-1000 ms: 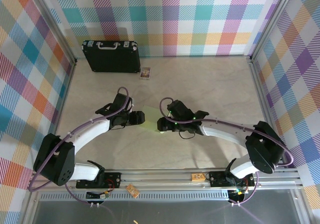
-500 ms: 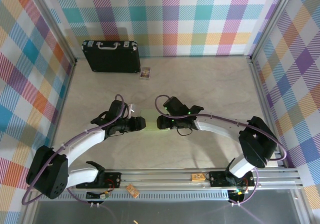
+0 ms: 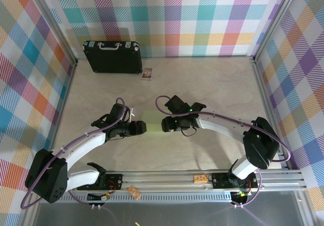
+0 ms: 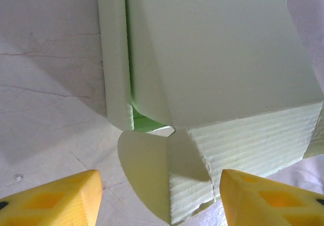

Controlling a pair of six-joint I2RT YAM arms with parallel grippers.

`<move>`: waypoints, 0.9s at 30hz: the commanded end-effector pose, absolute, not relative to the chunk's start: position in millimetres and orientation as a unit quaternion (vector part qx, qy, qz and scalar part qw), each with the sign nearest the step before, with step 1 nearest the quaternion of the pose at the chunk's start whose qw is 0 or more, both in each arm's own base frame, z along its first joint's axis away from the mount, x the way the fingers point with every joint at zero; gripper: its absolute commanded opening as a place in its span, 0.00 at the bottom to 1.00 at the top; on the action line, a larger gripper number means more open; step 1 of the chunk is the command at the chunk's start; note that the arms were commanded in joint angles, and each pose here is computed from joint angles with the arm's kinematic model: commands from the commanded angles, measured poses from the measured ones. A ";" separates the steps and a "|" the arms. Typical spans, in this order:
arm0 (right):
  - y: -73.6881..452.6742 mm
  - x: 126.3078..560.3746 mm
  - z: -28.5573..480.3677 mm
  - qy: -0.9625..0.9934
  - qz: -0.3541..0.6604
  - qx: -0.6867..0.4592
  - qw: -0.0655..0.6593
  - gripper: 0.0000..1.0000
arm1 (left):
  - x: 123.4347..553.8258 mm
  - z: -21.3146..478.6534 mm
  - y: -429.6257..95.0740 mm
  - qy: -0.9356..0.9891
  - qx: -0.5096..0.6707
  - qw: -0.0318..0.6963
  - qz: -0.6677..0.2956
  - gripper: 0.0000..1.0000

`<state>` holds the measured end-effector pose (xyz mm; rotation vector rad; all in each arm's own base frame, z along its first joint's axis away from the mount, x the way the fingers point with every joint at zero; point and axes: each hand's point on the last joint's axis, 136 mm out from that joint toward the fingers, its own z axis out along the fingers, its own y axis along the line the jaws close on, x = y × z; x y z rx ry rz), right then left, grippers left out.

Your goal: Fold the paper box

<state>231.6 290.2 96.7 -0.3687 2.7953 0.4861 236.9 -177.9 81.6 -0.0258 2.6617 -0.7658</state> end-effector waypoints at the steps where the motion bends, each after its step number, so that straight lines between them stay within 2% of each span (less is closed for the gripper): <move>1: 295.6 225.4 93.5 0.970 0.173 -0.129 0.114 0.58 | 237.3 93.1 -180.8 0.942 0.003 0.197 -0.272 0.61; 6: 299.0 224.2 90.7 0.969 0.178 -0.130 0.107 0.52 | 237.3 94.5 -188.3 0.942 0.014 0.187 -0.279 0.54; 14: 302.1 226.2 88.4 0.970 0.179 -0.129 0.106 0.48 | 247.7 101.0 -180.7 0.951 0.022 0.196 -0.238 0.55; 21: 304.0 225.3 87.1 0.969 0.183 -0.128 0.103 0.45 | 244.3 90.6 -193.3 0.950 0.035 0.169 -0.258 0.49; 27: 305.1 224.7 86.4 0.968 0.188 -0.127 0.103 0.41 | 240.9 83.5 -189.5 0.953 0.031 0.168 -0.251 0.51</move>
